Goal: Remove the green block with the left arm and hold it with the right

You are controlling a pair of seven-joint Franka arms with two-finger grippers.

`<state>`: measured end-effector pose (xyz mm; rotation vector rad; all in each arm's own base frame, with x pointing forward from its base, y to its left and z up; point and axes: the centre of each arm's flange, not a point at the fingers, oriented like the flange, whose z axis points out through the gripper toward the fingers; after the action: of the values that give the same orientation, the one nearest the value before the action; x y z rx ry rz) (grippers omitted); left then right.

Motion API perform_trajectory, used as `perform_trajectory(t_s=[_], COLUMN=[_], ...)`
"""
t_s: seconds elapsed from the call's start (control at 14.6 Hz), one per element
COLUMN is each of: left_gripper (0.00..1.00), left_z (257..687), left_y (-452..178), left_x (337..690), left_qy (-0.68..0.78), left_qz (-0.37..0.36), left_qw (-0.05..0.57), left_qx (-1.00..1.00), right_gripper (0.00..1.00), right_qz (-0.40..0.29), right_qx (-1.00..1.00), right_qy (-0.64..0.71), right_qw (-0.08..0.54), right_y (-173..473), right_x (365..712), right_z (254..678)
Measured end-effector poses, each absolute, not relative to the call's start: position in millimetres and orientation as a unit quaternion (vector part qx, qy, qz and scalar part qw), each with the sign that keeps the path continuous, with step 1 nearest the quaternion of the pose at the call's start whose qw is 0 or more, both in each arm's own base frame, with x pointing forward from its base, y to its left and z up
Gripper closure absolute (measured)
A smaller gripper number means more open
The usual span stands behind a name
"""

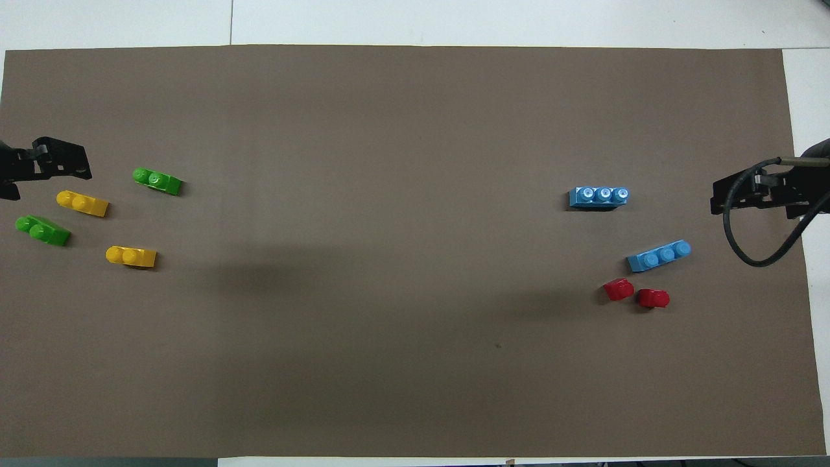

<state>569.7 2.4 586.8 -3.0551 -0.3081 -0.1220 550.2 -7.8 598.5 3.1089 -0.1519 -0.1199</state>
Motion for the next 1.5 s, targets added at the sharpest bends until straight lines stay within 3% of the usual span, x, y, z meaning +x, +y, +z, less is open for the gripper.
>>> perform_trajectory(t_s=[0.27,0.82,1.5], left_gripper=[0.0,0.0,0.0], left_z=[614.7,635.7,623.7], left_y=[-25.0,-9.7,-20.6], left_x=[554.5,528.6,529.5], left_qy=[-0.074,-0.011,0.047], left_qz=[-0.028,-0.001,-0.03], left_qw=[0.033,-0.007,-0.011], left_qx=[-0.996,-1.0,-0.998], right_gripper=[0.0,0.0,0.0], right_qz=[-0.039,-0.04,-0.044], right_qx=[0.998,0.998,0.998], right_qy=[-0.05,-0.051,-0.052], right_qw=[0.013,0.013,0.013], right_y=[-8.9,-9.9,-11.2], right_x=[550.2,550.1,549.2], right_z=[598.4,597.0,595.8])
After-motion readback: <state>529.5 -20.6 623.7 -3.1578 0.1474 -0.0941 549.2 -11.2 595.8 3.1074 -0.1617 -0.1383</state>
